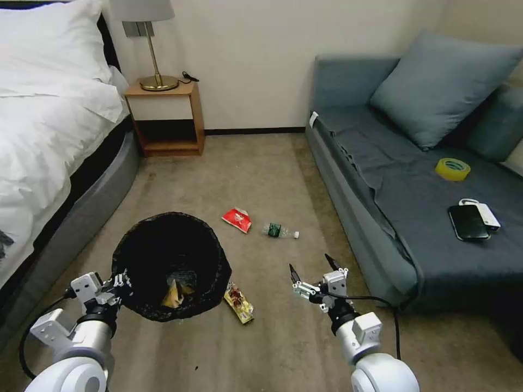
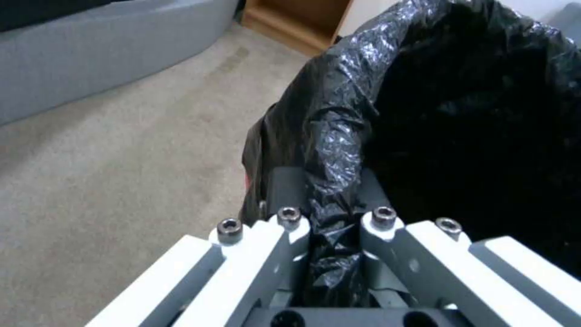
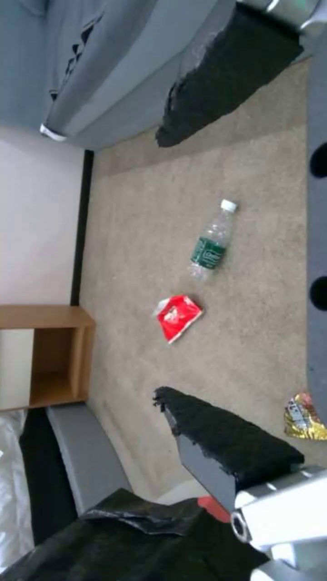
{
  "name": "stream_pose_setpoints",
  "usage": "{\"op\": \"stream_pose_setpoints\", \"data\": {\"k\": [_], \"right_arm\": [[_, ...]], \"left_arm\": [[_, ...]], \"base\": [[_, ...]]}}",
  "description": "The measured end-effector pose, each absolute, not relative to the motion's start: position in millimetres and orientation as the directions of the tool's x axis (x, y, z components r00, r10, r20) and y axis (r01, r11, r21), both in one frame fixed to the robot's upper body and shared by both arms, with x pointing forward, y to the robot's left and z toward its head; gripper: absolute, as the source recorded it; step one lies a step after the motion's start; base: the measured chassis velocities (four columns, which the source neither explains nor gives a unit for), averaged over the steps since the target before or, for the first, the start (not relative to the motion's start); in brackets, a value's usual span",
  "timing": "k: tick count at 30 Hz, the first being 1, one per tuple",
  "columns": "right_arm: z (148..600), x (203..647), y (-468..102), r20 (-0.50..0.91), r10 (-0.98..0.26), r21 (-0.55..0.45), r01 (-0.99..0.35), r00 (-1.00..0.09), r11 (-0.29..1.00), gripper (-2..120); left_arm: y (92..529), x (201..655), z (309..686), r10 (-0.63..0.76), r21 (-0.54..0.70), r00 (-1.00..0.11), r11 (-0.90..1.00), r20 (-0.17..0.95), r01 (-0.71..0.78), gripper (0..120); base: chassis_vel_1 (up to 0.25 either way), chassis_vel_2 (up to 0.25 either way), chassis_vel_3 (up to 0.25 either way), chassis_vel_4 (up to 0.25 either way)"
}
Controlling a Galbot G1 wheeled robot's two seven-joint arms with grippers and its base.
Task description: Pick up the trash bin, then pick up the garbage on the floor and place it into the trash bin.
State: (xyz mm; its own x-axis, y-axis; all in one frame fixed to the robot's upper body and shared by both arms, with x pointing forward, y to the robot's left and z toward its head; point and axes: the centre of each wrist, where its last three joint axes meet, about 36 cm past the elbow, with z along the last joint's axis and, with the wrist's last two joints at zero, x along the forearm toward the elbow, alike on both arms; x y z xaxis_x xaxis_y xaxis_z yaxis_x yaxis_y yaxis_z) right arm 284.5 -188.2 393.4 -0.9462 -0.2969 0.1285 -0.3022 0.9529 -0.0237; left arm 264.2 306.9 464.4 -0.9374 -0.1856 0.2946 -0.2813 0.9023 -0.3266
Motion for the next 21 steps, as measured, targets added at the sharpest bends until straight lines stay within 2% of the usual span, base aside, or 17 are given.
{"op": "stream_pose_setpoints", "data": {"k": [12, 21], "right_arm": [[391.5, 285.6, -185.3, 0.138, -0.302, -0.017, -0.307, -0.943, 0.951, 100], [390.5, 287.8, -185.1, 0.141, -0.302, -0.016, -0.307, -0.943, 0.952, 100]], "left_arm": [[309.3, 263.0, 466.7, -0.189, -0.330, -0.938, 0.901, 0.290, -0.283, 4], [309.5, 262.5, 467.6, -0.191, -0.332, -0.939, 0.899, 0.288, -0.284, 4]], "base": [[0.000, 0.000, 0.000, 0.000], [-0.043, 0.034, 0.044, -0.036]]}}
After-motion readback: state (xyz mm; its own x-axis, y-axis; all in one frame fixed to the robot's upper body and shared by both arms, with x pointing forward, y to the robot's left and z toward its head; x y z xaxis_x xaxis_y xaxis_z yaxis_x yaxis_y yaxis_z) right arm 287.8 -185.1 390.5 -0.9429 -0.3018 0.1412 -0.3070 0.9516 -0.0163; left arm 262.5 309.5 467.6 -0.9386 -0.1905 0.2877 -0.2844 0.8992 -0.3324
